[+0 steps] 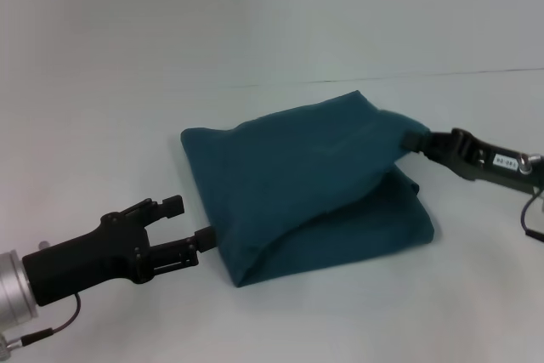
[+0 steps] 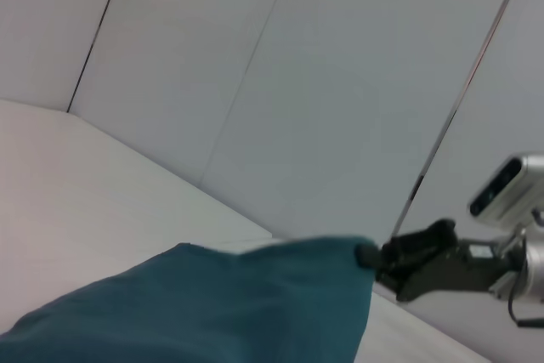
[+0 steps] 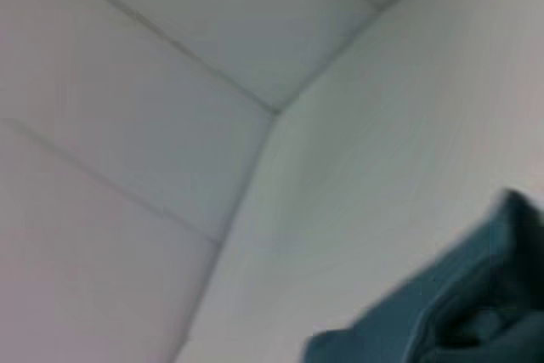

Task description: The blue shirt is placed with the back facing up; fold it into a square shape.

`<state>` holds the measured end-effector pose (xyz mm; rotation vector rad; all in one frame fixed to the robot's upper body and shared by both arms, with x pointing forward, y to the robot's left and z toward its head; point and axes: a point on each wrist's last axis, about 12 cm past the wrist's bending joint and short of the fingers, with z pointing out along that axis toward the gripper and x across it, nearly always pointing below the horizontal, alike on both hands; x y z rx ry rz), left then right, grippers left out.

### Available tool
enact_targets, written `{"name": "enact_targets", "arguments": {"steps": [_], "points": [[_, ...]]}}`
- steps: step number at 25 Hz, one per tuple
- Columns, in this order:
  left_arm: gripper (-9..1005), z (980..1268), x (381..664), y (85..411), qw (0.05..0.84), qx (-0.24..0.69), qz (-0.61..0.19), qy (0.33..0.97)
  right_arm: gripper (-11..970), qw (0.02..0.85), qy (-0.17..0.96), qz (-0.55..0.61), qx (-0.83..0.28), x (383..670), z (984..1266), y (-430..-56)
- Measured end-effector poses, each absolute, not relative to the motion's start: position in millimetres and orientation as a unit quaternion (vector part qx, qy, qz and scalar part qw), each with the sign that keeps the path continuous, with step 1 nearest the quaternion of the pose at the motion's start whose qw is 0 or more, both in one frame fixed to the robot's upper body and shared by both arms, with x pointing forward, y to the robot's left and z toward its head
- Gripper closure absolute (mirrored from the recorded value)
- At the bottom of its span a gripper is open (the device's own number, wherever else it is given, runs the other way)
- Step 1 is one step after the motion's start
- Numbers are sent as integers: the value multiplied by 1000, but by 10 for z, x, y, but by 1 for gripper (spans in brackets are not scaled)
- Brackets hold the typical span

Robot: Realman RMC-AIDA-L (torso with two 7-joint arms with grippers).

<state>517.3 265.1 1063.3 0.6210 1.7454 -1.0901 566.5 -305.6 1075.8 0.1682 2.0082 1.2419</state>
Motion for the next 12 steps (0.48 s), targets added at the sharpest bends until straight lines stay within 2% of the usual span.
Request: {"name": "enact_targets", "arguments": {"steps": [4, 9, 12], "points": [[48, 10630, 5173, 2649, 476, 253, -445, 715, 826, 382, 795, 464, 86, 5560, 10597, -3145], [48, 10625, 5178, 2650, 476, 252, -443, 716, 782, 409, 790, 443, 108, 5516, 10601, -3362], [48, 10624, 5180, 2651, 477, 252, -442, 717, 639, 420, 791, 427, 124, 5548, 10657, -3529]]}}
